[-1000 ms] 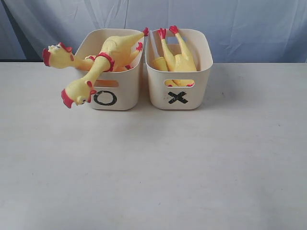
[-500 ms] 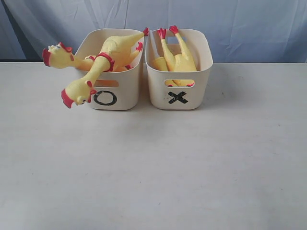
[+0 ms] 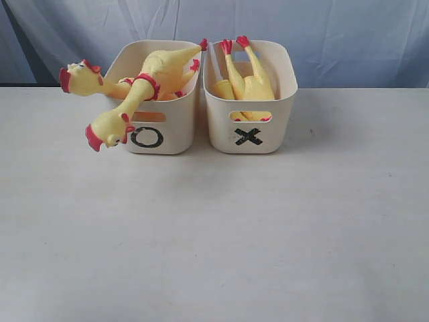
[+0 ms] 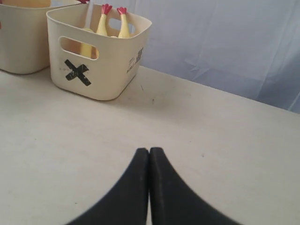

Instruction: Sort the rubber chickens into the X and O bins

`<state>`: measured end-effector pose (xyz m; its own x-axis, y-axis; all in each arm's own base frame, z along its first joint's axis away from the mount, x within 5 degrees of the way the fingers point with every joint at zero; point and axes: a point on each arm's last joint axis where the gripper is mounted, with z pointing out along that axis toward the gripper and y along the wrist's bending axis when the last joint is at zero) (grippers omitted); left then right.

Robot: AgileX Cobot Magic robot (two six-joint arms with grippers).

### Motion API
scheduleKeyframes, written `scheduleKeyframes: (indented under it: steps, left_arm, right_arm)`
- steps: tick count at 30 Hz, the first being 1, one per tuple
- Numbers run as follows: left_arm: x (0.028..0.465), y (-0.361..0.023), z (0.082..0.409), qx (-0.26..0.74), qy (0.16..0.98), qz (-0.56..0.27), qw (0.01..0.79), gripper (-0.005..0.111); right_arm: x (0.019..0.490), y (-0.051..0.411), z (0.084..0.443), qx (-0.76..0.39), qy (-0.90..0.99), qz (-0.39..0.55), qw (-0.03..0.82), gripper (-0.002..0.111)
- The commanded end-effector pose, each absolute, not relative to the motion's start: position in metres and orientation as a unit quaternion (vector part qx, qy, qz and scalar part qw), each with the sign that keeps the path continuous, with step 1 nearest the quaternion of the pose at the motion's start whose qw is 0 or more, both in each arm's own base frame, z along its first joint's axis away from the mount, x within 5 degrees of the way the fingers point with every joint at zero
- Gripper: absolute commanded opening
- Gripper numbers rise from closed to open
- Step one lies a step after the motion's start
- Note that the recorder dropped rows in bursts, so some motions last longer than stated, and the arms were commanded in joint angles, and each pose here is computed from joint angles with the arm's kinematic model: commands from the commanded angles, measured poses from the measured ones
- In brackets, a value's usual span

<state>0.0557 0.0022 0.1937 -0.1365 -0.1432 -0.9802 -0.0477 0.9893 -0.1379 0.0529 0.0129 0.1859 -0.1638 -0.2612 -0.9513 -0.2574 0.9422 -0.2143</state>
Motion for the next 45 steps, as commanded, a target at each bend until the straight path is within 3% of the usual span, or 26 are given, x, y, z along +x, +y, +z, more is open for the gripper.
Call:
scheduleKeyframes:
  steps: [1,9,45]
  left_arm:
    - [0.0555,0.0021,0.1922,-0.063,0.753,-0.037,0.653,0.000]
    - [0.0555,0.0021,0.1922,-0.063,0.753,-0.037,0.653,0.000]
    - [0.0550,0.0071,0.1915,-0.099,0.752,-0.009,0.651,0.000]
  right_arm:
    - [0.0531,0.0126,0.1866,-0.153,0.761,0.008,0.630,-0.001]
    - [0.0531,0.0127,0.1866,-0.112,0.768,0.042,0.629,-0.001]
    - [0.0532,0.0111,0.1858,-0.132,0.768,0.015,0.627,-0.001]
